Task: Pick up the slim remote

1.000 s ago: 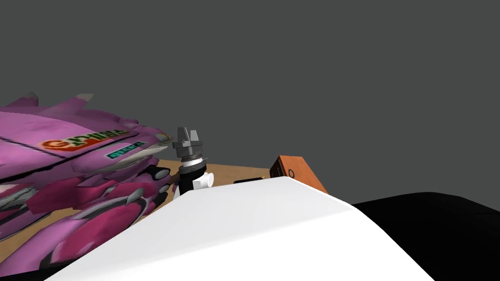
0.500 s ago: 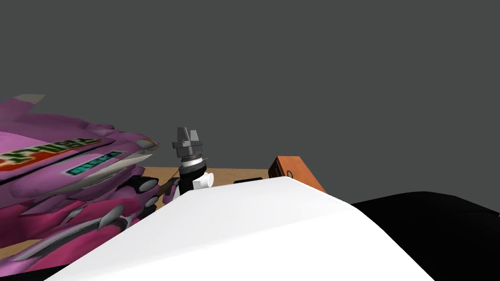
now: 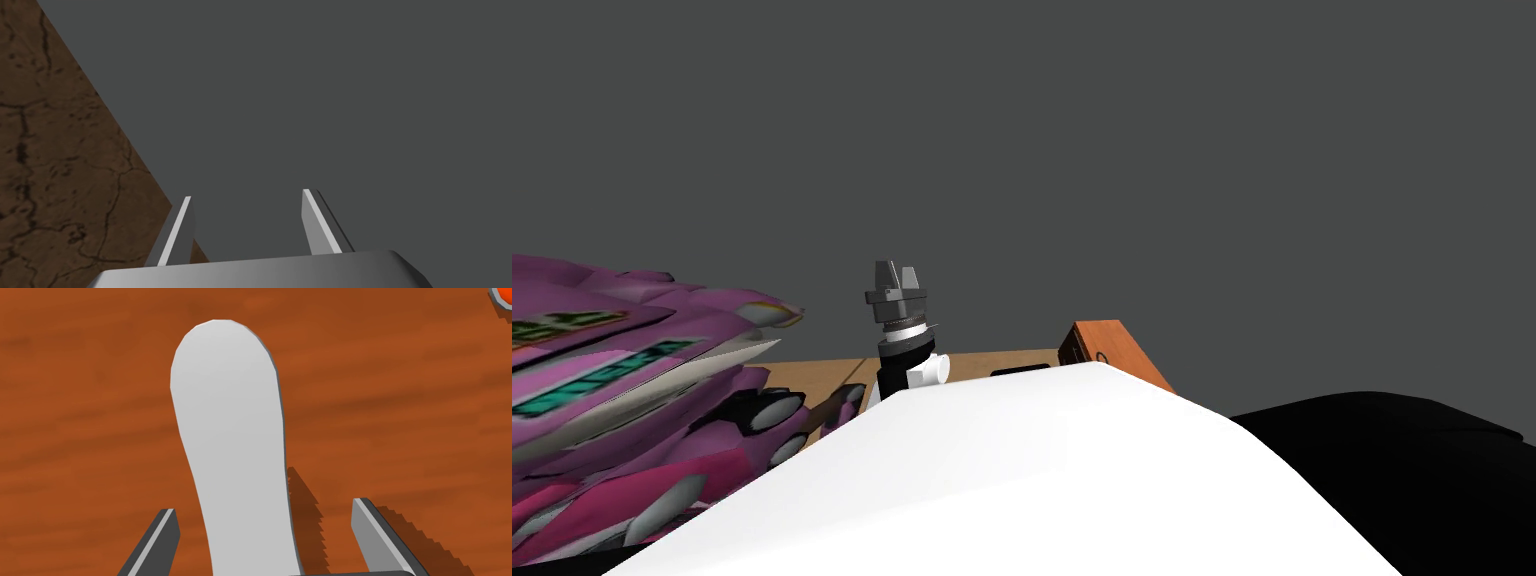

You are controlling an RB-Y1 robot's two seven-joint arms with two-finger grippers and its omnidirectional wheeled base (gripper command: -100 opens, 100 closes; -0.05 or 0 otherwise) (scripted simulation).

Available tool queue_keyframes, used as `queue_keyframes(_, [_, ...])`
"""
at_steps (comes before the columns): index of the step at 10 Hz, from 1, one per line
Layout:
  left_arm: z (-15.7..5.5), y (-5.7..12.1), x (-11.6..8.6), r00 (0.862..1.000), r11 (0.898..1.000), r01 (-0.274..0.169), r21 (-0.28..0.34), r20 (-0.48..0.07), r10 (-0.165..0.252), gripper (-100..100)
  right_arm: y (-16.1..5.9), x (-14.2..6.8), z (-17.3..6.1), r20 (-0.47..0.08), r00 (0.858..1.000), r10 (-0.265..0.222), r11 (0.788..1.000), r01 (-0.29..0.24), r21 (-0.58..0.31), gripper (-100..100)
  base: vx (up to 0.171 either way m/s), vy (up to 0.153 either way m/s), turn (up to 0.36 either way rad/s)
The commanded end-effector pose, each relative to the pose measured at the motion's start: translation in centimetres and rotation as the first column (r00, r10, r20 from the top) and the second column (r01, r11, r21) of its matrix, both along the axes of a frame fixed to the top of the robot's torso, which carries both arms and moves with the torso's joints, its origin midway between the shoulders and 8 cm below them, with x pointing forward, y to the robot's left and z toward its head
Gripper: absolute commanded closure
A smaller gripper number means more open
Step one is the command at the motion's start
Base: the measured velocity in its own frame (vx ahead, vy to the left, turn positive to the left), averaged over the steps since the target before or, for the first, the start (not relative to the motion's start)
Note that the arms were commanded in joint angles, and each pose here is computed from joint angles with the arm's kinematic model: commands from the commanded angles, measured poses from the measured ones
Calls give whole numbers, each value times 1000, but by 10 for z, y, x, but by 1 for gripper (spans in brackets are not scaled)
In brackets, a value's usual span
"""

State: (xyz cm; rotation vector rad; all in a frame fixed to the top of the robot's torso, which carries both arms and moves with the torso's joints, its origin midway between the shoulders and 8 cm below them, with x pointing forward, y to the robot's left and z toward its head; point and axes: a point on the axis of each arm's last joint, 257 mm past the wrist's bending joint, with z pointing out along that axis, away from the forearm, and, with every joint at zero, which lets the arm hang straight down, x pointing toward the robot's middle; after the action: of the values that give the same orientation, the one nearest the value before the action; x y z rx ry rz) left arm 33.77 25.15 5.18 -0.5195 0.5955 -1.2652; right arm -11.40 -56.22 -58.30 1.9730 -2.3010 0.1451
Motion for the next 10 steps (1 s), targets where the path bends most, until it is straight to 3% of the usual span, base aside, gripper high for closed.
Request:
queue_keyframes(1, [0,0,0,1000,1000,0,0,0,0,0,2,-1,-1,-2,1000,25,1000,-25,-2,-100,86,-25,-95])
queue_keyframes(2, [0,0,0,1000,1000,0,0,0,0,0,2,-1,-1,-1,1000,14,1000,-14,-1,-100,29,-11,-7])
queue_keyframes(3, [0,0,0,1000,1000,0,0,0,0,0,2,-1,-1,-2,1000,18,1000,-18,-2,100,7,-2,8])
queue_keyframes(7, [0,0,0,1000,1000,0,0,0,0,0,1,0,-1,-1,1000,18,1000,-18,-2,100,0,0,0])
queue_keyframes(8, [0,0,0,1000,1000,0,0,0,0,0,1,0,-1,0,1000,18,1000,-18,-2,0,0,0,0])
queue_keyframes(9, [0,0,0,1000,1000,0,0,0,0,0,-2,1,1,-1,1000,0,1000,0,0,100,-82,28,155])
queue_keyframes(10, [0,0,0,1000,1000,0,0,0,0,0,-6,4,2,-4,1000,-3,1000,3,3,100,-162,38,270])
